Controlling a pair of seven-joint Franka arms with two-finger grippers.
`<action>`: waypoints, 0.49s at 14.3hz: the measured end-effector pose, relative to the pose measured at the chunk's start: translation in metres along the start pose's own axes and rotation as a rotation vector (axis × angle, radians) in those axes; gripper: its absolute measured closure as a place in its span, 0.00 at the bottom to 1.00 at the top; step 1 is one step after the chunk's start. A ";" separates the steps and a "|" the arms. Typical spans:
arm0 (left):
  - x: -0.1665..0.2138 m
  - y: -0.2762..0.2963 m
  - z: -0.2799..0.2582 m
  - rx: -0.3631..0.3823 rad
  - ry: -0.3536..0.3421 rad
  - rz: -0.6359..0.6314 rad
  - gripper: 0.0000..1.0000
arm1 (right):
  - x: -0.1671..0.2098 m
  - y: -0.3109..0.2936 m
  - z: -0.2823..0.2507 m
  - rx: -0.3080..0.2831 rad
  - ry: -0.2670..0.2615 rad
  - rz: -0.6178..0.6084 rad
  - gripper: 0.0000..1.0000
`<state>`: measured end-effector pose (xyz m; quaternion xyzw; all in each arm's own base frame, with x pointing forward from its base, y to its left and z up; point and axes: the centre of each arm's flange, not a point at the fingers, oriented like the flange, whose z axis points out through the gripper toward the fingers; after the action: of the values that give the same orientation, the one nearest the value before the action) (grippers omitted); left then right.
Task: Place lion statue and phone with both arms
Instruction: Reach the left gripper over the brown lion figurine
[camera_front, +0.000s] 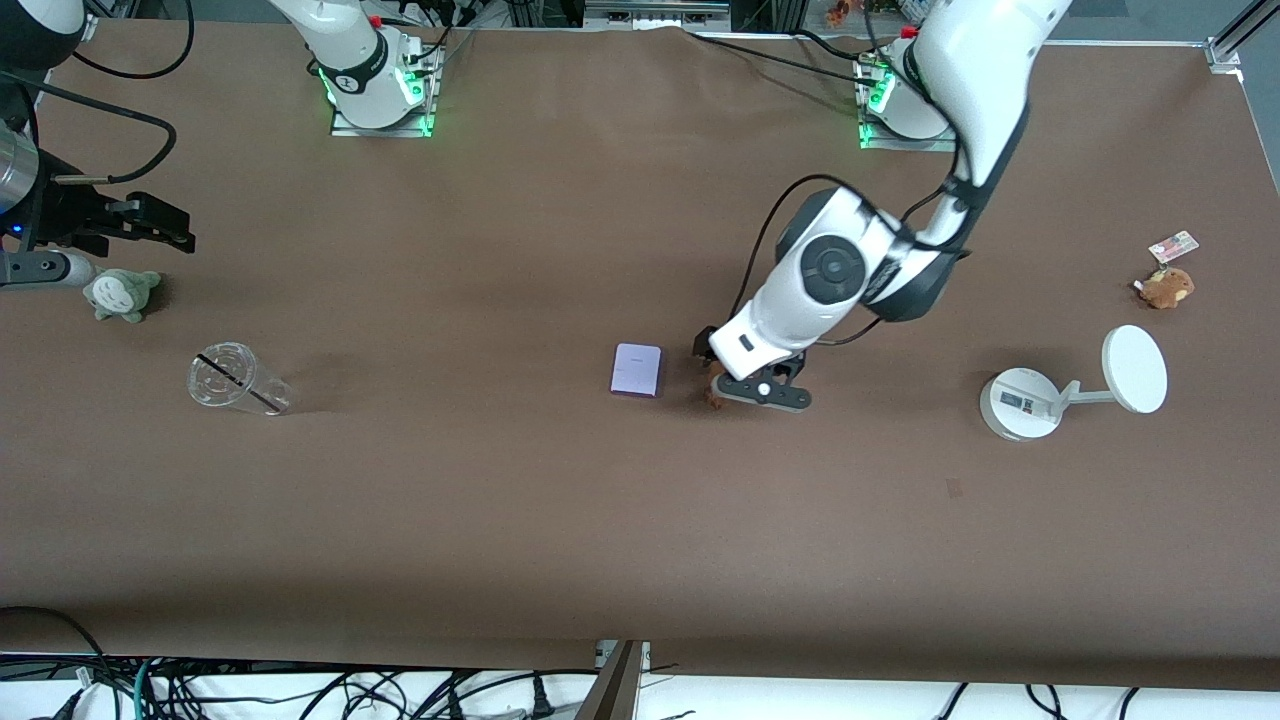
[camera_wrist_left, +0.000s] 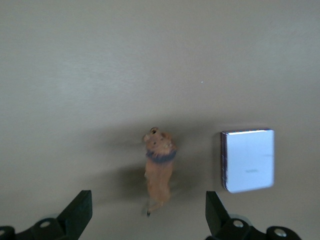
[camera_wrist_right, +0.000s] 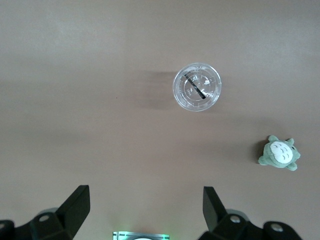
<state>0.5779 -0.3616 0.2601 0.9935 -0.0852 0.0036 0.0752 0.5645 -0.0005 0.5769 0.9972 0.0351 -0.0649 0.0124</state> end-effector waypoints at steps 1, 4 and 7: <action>-0.001 0.007 0.015 0.014 0.026 0.022 0.00 | 0.001 0.000 0.002 0.000 -0.003 -0.001 0.00; -0.003 0.014 0.047 0.008 0.066 0.035 0.00 | 0.003 0.000 0.004 0.001 -0.008 -0.001 0.00; -0.005 0.013 0.058 0.035 0.069 0.068 0.00 | 0.003 0.000 0.004 0.001 -0.008 -0.001 0.00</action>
<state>0.5700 -0.3823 0.2041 0.9905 -0.1163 0.0418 0.0607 0.5667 -0.0003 0.5723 0.9969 0.0355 -0.0688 0.0118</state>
